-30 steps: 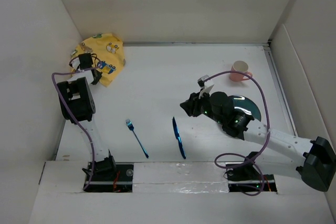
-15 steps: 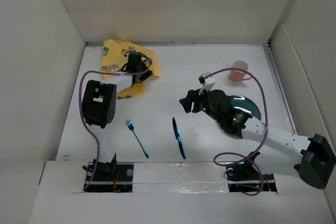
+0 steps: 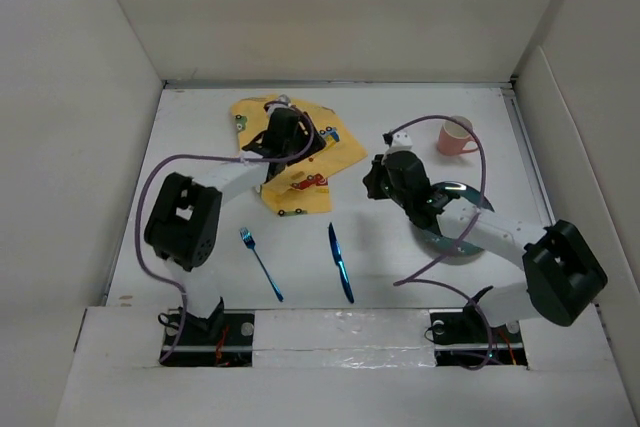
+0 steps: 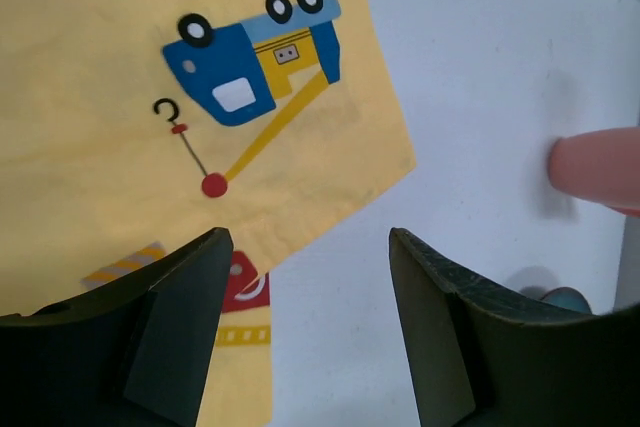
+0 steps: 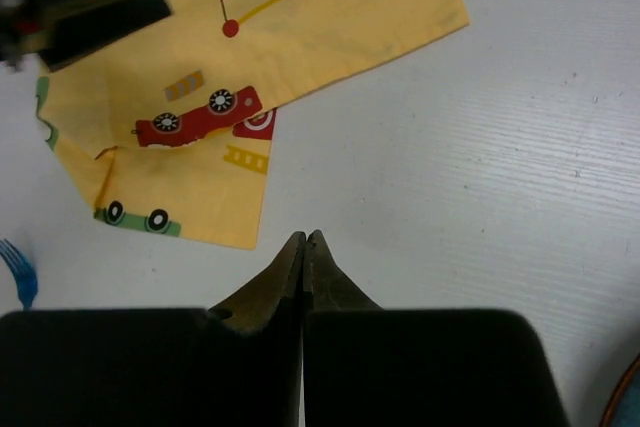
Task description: Set the dinner table for one person
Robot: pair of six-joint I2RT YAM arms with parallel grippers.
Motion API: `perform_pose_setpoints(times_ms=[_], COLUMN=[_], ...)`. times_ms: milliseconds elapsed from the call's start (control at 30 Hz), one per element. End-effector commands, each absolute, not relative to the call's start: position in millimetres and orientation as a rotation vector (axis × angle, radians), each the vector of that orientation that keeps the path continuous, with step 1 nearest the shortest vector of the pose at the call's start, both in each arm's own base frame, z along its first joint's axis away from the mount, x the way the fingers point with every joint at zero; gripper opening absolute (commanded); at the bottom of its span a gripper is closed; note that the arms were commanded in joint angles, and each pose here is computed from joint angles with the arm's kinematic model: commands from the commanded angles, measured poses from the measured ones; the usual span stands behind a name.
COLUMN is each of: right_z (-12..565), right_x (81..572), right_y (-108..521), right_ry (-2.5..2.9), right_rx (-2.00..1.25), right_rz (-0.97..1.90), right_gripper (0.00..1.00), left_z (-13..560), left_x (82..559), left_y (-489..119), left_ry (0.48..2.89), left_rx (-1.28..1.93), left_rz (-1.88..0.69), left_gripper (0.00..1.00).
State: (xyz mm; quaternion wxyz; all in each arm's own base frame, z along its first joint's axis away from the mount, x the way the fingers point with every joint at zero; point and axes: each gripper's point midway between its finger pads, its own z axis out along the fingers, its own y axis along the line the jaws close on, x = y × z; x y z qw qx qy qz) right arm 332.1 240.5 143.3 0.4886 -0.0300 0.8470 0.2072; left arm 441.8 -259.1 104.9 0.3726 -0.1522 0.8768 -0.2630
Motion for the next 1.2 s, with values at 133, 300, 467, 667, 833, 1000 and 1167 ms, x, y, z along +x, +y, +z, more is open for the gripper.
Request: perform_pose_setpoints(times_ms=[133, 300, 467, 667, 833, 1000, 1167], right_z=[135.5, 102.3, 74.4, 63.4, 45.7, 35.9, 27.7], right_x=[389.6, 428.0, 458.7, 472.9, 477.2, 484.1, 478.0], right_y=[247.1, 243.3, 234.7, 222.1, 222.5, 229.5, 232.1], right_ry=[2.061, 2.16, 2.279, 2.359, 2.418, 2.456, 2.482], right_rx=[0.039, 0.068, 0.095, 0.114, 0.12, 0.136, 0.153], right_rz=[0.483, 0.4, 0.304, 0.152, 0.062, 0.019, 0.008], right_gripper=[0.36, 0.52, 0.54, 0.55, 0.55, 0.58, 0.54], left_z=[193.0, 176.2, 156.4, 151.5, 151.2, 141.2, 124.7], left_x=[404.3, 359.7, 323.2, 297.4, 286.1, 273.2, 264.3], left_y=[-199.6, -145.2, -126.7, -131.6, -127.0, -132.5, -138.2], left_ry=[1.942, 1.894, 1.912, 1.903, 1.891, 1.902, 1.932], left_rx=[-0.495, -0.621, -0.629, -0.598, -0.564, -0.522, -0.485], left_rz=[-0.651, -0.503, -0.493, -0.619, -0.624, -0.685, -0.723], left_gripper=[0.59, 0.58, 0.58, 0.58, 0.59, 0.58, 0.59])
